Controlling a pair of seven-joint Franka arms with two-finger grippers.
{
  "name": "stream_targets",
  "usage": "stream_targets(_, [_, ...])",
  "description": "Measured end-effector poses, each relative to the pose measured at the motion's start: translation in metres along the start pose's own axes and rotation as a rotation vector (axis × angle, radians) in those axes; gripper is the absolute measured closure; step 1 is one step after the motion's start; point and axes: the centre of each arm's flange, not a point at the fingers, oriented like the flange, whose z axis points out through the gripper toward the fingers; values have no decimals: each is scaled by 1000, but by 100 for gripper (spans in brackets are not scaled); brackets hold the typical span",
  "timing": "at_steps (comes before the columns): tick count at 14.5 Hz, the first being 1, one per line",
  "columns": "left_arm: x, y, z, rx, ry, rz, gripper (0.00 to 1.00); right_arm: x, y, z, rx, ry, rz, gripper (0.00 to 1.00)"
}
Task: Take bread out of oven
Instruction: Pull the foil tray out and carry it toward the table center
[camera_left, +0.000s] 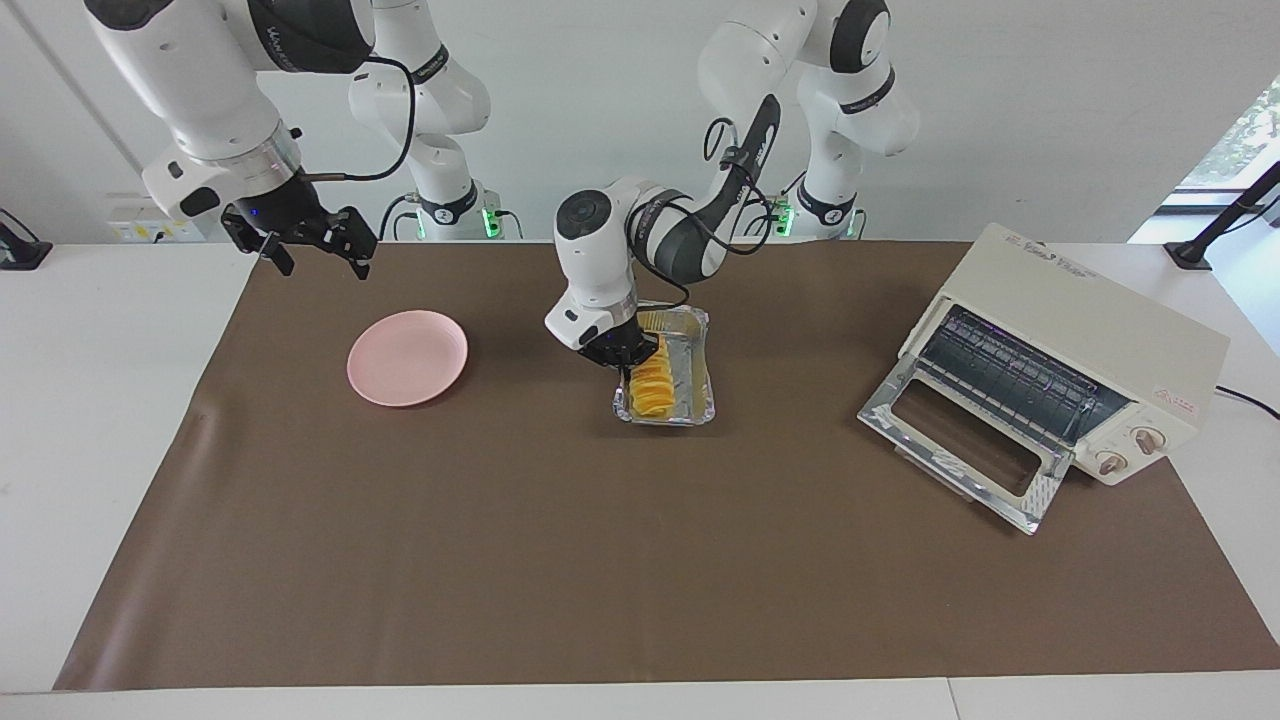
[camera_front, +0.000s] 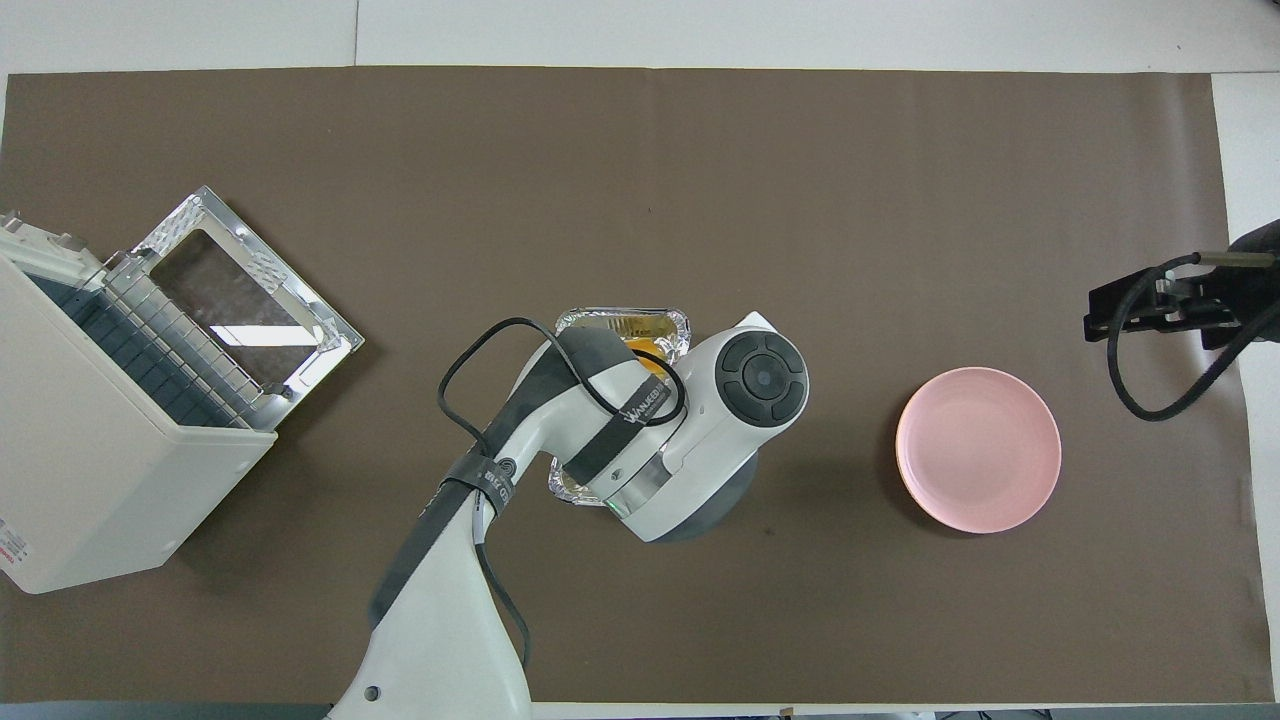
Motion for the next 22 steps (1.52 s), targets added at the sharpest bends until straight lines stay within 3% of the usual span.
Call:
stream_targets(4, [-17,17,25,77,19,14,98,0,0,0,0,0,0,0])
stream_targets(11, [-23,24,37,92,26,-56,98,0,0,0,0,0,0,0])
stream_targets(16, [-7,11,29,97,73,-95,55,0,0,0,0,0,0,0])
stream_targets(17, [0,6,22,88,88,-106,39,0,0,0,0,0,0,0])
stream_targets(18, [6,0,16,79,97,-116,34,0,0,0,0,0,0,0])
stream_targets(21, [18,-11,-3,55,117,-139,1,0,0,0,0,0,0,0])
stream_targets(22, [24,-15,-11,50,122,-142,0,0,0,0,0,0,0,0])
